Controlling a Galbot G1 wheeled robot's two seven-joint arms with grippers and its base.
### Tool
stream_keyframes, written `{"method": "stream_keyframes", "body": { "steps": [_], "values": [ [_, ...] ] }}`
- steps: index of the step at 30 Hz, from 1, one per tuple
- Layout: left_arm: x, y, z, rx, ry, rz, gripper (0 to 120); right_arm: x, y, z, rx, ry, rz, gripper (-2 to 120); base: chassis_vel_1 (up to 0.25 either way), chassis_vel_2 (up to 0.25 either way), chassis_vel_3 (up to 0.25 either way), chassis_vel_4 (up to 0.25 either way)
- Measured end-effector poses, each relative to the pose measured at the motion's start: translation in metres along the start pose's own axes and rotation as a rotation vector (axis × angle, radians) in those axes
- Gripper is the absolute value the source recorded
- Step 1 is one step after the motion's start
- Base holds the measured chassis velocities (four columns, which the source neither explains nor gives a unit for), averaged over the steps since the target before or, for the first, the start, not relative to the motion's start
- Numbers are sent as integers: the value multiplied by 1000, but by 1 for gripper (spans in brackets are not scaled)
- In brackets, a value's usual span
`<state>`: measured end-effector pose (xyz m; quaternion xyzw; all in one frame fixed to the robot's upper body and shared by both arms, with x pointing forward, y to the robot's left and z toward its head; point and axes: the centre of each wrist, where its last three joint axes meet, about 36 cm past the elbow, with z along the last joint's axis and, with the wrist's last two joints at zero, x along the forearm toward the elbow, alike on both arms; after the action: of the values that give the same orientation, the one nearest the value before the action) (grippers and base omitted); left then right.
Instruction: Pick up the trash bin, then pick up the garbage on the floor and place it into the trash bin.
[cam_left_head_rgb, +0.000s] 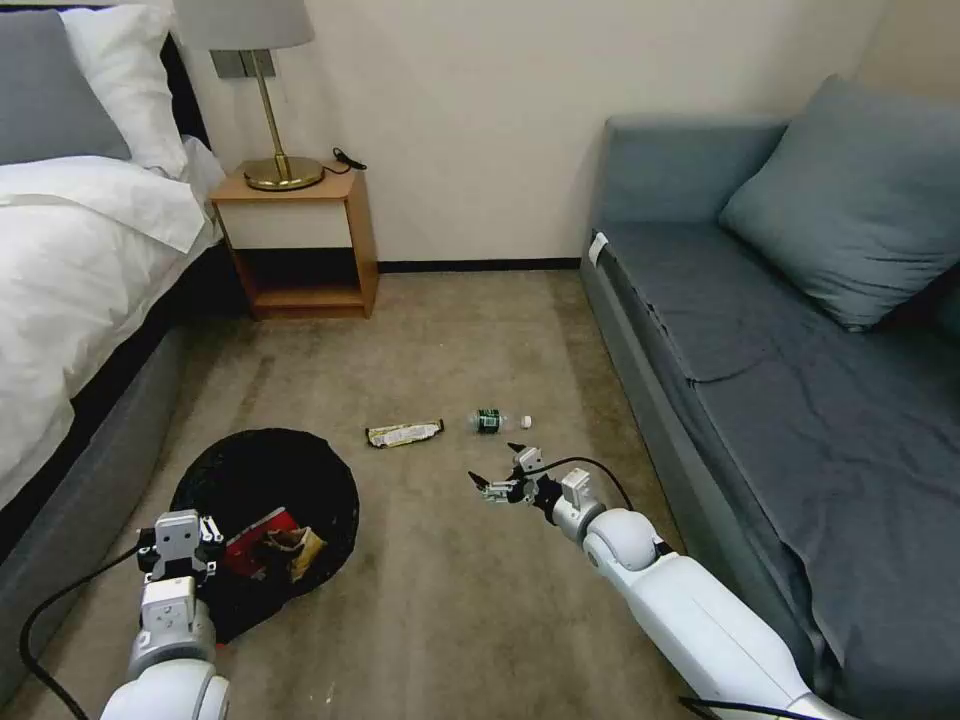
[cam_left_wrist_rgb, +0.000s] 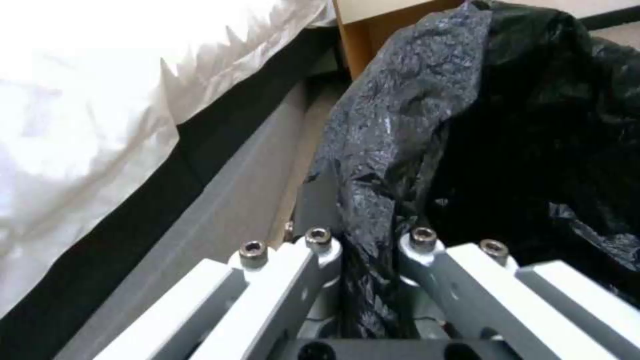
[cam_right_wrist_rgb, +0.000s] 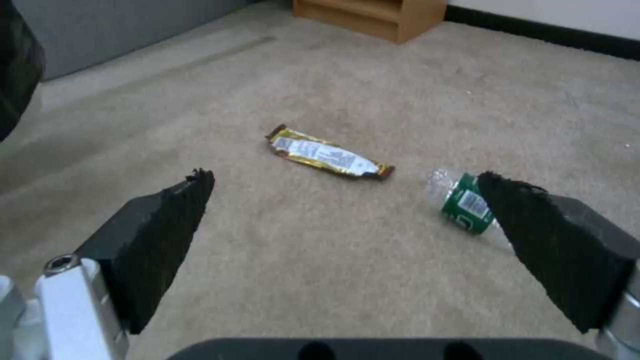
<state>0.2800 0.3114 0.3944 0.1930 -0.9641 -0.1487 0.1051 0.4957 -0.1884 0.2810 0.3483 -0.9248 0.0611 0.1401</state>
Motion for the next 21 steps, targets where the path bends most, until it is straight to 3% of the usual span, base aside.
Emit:
{"method": "stream_keyframes", "body": {
  "steps": [21],
  "values": [
    [0, 0, 6, 1, 10, -5, 4, 1, 4, 14, 3, 11, -8, 100, -132, 125, 129, -128]
  ]
}}
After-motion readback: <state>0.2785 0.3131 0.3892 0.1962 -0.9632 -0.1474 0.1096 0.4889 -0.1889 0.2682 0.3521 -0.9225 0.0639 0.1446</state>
